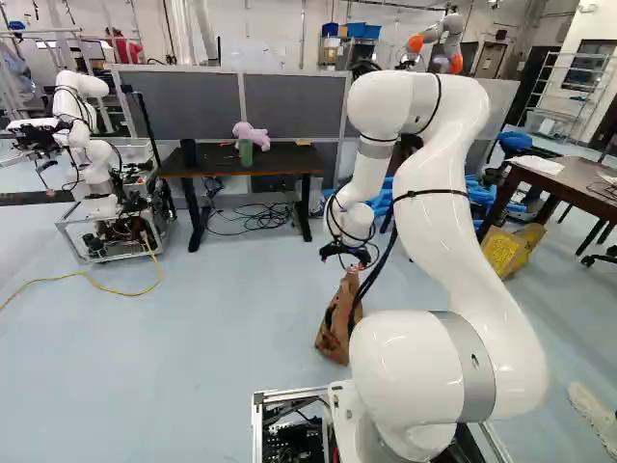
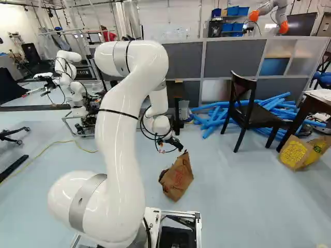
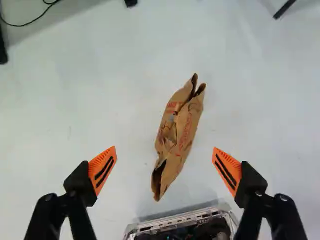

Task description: Pick up the bag on the ground and place it on the table

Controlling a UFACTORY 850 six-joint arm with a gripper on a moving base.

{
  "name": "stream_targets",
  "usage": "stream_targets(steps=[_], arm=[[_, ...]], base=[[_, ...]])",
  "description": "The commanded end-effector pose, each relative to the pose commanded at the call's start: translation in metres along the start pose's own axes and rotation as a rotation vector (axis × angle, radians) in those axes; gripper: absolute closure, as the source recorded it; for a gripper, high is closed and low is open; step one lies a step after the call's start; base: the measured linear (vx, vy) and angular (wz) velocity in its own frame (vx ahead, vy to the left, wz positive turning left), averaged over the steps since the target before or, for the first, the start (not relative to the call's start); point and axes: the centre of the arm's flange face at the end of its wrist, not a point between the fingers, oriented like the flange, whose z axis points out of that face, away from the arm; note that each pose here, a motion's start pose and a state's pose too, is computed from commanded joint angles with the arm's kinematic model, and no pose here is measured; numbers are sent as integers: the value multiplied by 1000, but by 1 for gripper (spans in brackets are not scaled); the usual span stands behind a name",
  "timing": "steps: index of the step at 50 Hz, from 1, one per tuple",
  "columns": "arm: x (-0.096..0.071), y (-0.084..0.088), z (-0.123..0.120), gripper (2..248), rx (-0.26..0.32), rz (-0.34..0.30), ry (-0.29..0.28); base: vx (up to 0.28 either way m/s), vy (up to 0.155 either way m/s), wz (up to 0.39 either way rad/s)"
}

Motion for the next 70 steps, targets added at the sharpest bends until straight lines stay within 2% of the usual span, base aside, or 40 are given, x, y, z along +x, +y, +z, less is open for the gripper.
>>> stream_targets(steps=[27, 31, 52, 70], arm=[[-13, 3, 39, 3, -50, 322, -122], [-15, 3, 45, 3, -58, 353, -139], [-24, 5, 76, 3, -89, 385, -216], [-19, 12, 106, 3, -104, 401, -255]], base=[[0, 0, 0], [0, 0, 0], [0, 0, 0], [0, 0, 0]])
